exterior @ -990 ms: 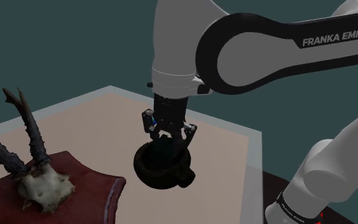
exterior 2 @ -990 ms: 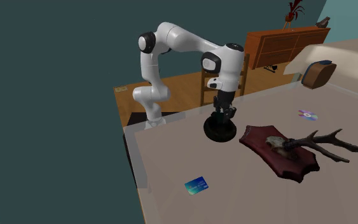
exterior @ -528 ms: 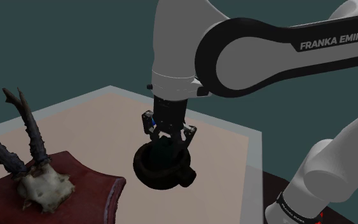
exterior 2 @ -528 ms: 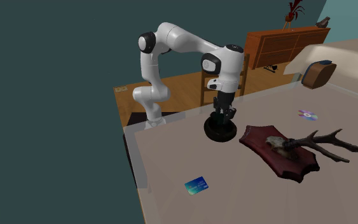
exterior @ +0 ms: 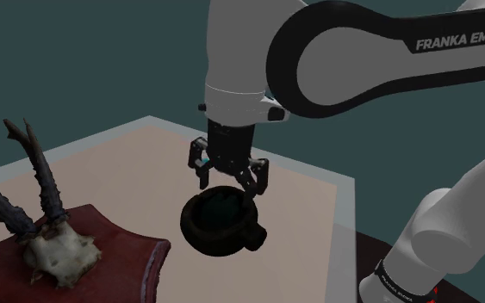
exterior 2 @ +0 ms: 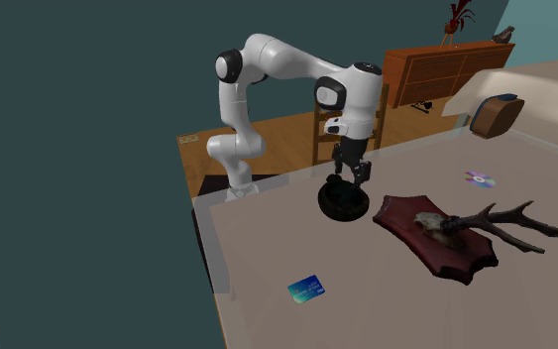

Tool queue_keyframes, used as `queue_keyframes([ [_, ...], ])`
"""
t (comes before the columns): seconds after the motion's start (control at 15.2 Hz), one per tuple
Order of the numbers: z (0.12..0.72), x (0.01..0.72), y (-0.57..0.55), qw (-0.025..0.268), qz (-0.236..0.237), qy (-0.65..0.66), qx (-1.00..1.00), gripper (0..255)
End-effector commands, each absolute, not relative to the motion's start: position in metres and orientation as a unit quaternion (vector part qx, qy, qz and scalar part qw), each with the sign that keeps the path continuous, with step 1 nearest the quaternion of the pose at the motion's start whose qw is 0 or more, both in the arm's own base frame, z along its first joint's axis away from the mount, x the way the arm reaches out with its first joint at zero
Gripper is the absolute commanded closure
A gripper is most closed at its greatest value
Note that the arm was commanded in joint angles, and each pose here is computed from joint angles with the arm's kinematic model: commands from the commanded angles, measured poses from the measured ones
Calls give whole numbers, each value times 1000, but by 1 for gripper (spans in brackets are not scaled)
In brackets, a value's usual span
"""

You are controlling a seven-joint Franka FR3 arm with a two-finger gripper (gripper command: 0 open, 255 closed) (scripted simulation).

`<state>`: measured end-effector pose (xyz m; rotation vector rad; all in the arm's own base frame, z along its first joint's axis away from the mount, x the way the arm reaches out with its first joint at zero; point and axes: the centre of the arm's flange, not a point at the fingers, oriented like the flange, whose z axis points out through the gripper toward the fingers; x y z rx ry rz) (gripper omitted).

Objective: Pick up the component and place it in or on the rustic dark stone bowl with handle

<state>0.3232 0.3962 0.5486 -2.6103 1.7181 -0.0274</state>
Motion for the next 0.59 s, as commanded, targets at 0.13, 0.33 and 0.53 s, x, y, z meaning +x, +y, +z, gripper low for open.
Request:
queue_keyframes([
  [0.13, 582, 322, 394, 8, -9, 550, -835, 0],
  [0.33, 582, 322, 394, 8, -9, 550, -835, 0],
  [0.53, 582, 322, 394, 8, -9, 550, -835, 0],
])
